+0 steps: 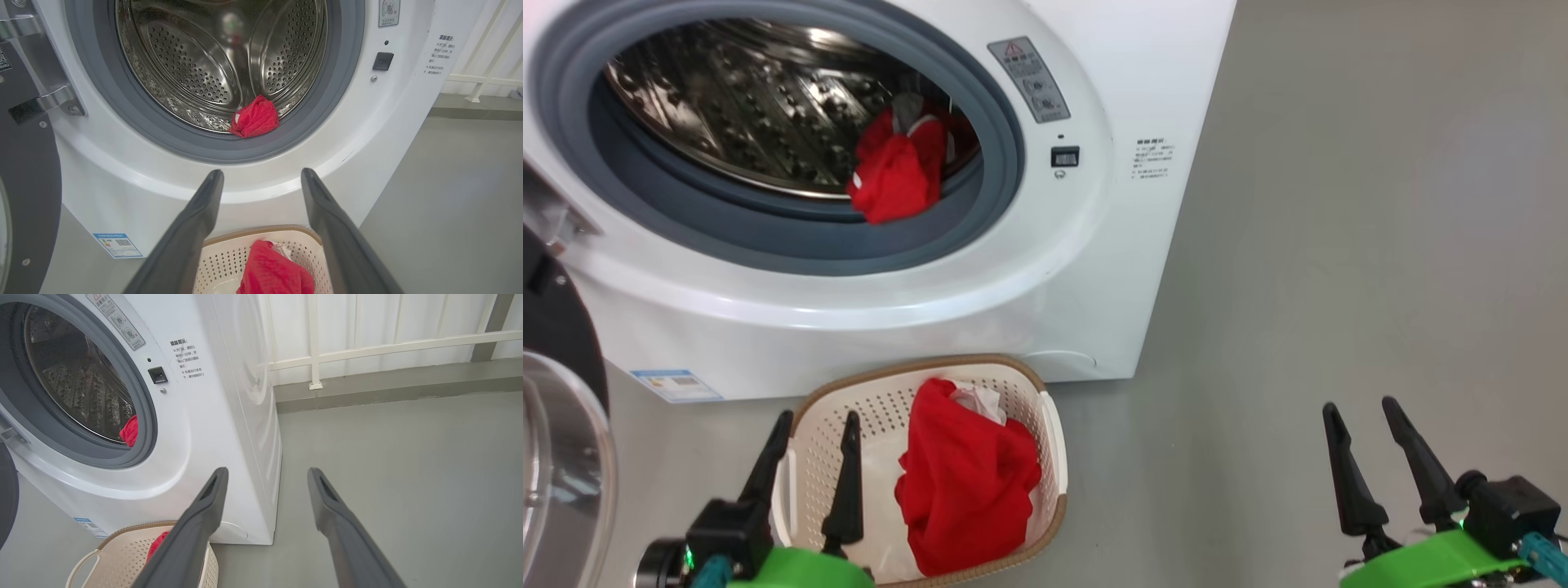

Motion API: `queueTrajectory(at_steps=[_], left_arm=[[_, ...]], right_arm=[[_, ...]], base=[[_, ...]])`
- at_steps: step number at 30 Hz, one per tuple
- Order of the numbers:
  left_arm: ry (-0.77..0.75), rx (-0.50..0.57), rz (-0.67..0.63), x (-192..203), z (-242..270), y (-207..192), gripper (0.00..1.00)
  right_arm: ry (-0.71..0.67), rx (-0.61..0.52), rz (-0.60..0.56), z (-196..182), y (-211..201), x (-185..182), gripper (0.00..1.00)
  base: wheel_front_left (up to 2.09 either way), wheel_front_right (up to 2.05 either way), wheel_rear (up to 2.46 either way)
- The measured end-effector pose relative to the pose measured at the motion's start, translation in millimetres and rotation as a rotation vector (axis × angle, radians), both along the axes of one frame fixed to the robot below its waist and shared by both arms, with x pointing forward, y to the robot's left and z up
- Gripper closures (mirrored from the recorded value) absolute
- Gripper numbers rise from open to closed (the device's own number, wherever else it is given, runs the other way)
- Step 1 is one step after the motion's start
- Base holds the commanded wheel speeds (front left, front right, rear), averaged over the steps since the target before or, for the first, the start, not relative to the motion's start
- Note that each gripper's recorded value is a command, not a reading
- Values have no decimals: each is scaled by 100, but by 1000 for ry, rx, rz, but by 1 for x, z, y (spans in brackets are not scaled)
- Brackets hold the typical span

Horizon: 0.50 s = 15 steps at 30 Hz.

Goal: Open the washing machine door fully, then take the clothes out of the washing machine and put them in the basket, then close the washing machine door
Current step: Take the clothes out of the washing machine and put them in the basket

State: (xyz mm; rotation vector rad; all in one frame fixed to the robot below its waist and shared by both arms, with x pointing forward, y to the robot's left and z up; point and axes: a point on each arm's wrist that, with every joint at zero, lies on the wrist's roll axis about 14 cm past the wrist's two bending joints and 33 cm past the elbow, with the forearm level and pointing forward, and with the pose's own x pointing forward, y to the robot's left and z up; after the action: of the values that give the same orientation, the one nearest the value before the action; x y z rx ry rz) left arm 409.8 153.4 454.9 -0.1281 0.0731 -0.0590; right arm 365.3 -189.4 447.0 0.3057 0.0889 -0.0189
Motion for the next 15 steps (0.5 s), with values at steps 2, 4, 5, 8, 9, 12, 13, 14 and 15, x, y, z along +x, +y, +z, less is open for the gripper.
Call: queueTrajectory(at_steps=[2, 4, 5, 8, 9, 12, 13, 14, 15], left_arm=[[-10, 5, 4, -7, 3, 2, 0], [-15, 6, 10, -13, 6, 5, 0], [-18, 7, 14, -16, 7, 6, 0], [-25, 8, 23, -23, 9, 9, 0], [-26, 8, 26, -25, 10, 10, 0], [-22, 11, 30, -31, 9, 12, 0], [-20, 11, 30, -32, 8, 12, 0], [-19, 10, 30, -32, 8, 12, 0], [-19, 9, 31, -33, 8, 12, 0]], right_arm=[[0, 1, 0, 1, 0, -4, 0], [3, 1, 0, 0, 0, -9, 0], [5, 1, 0, 0, 0, -11, 0], [14, 0, -4, -2, -1, -17, 0], [15, 0, -4, -3, -1, -18, 0], [11, -1, -9, -1, -3, -18, 0], [11, -1, -11, -1, -3, -18, 0], [12, -2, -13, -2, -4, -18, 0], [13, -2, -17, -2, -5, -18, 0]], base=[[0, 0, 0], [0, 0, 0], [0, 0, 0], [0, 0, 0], [0, 0, 0], [0, 0, 0], [0, 0, 0], [0, 0, 0], [0, 0, 0]])
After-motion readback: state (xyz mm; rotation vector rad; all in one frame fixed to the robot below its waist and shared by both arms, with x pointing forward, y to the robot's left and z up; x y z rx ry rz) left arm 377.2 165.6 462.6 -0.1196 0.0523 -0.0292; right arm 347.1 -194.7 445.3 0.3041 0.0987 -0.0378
